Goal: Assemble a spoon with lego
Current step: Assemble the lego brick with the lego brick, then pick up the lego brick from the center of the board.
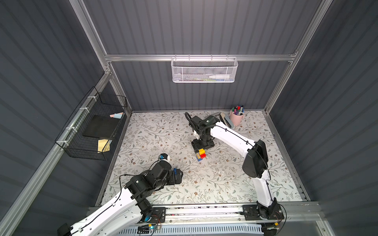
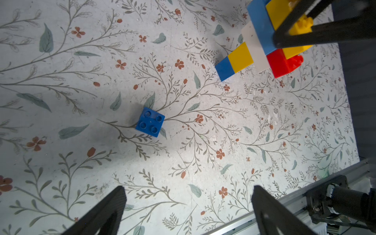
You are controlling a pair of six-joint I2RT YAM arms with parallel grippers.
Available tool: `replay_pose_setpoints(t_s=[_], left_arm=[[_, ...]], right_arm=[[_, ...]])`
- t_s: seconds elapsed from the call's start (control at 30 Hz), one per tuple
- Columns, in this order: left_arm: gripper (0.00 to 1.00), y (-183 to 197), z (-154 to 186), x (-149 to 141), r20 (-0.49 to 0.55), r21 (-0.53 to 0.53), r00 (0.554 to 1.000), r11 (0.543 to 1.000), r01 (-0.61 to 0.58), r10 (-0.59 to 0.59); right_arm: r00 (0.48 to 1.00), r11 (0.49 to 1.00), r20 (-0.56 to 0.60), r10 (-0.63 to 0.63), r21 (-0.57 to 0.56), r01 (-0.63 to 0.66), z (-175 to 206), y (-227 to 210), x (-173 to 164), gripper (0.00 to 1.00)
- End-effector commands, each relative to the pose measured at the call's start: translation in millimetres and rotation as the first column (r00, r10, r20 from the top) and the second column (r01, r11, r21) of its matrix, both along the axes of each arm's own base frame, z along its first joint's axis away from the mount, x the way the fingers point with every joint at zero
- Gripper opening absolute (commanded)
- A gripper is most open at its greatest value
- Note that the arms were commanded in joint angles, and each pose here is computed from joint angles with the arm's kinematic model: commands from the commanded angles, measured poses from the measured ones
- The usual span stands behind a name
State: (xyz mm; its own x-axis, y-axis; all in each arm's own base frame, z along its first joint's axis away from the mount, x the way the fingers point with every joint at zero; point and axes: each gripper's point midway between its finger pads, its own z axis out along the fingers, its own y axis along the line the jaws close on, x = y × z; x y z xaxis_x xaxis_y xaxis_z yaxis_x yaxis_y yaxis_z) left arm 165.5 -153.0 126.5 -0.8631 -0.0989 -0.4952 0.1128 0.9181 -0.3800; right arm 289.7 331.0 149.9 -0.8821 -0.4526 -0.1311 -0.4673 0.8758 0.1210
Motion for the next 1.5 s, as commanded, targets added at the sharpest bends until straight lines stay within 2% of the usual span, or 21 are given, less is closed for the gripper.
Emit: replay_pose_setpoints(t_s=[0.0, 0.03, 0.13, 0.27, 0.4, 0.57, 0.73, 0.87, 0.93, 1.17, 1.47], left_arm=[[0.99, 10, -3, 4, -0.040, 0.081, 0.997, 0.995, -0.058, 0.061], [0.99, 9, -6, 4, -0.057, 0.094, 0.996, 0.994, -0.058, 0.064], [0.99, 1, -12, 7, -0.119, 0.096, 0.991, 0.994, -0.054, 0.065], [0.99, -4, -14, 16, -0.153, 0.152, 0.987, 0.988, -0.021, 0.044], [0.99, 0, -35, 29, -0.216, 0.239, 0.975, 0.971, -0.003, 0.056], [0.99, 7, -64, 38, -0.280, 0.274, 0.958, 0.962, 0.015, 0.065], [0.94, 4, -87, 42, -0.328, 0.269, 0.943, 0.962, 0.045, 0.047], [0.86, 1, -101, 46, -0.353, 0.274, 0.935, 0.958, 0.079, 0.024], [0.84, 8, -107, 44, -0.375, 0.313, 0.926, 0.946, 0.089, 0.037], [0.76, 16, -111, 53, -0.372, 0.368, 0.926, 0.926, 0.082, 0.066], [0.58, 13, -109, 67, -0.358, 0.386, 0.932, 0.918, 0.088, 0.061]], right_arm=[[0.995, 0.997, 0.104, 0.001, 0.079, -0.010, 53, -8, -4, 0.86], [0.992, 0.996, 0.128, -0.003, 0.092, -0.009, 64, -12, -5, 0.93], [0.983, 0.995, 0.184, -0.012, 0.101, -0.006, 88, -27, -10, 0.99], [0.972, 0.989, 0.229, -0.043, 0.145, 0.010, 107, -44, -22, 0.99], [0.969, 0.972, 0.238, -0.061, 0.236, 0.003, 111, -55, -44, 0.99], [0.967, 0.940, 0.240, -0.086, 0.340, -0.001, 106, -71, -73, 0.99], [0.946, 0.917, 0.305, -0.112, 0.397, -0.019, 108, -93, -90, 0.99], [0.949, 0.923, 0.296, -0.109, 0.386, -0.014, 103, -101, -96, 0.99], [0.948, 0.931, 0.297, -0.117, 0.365, 0.000, 99, -106, -96, 0.99], [0.952, 0.936, 0.286, -0.110, 0.353, 0.002, 90, -108, -98, 0.99], [0.955, 0.940, 0.279, -0.099, 0.340, -0.002, 83, -107, -98, 0.99]])
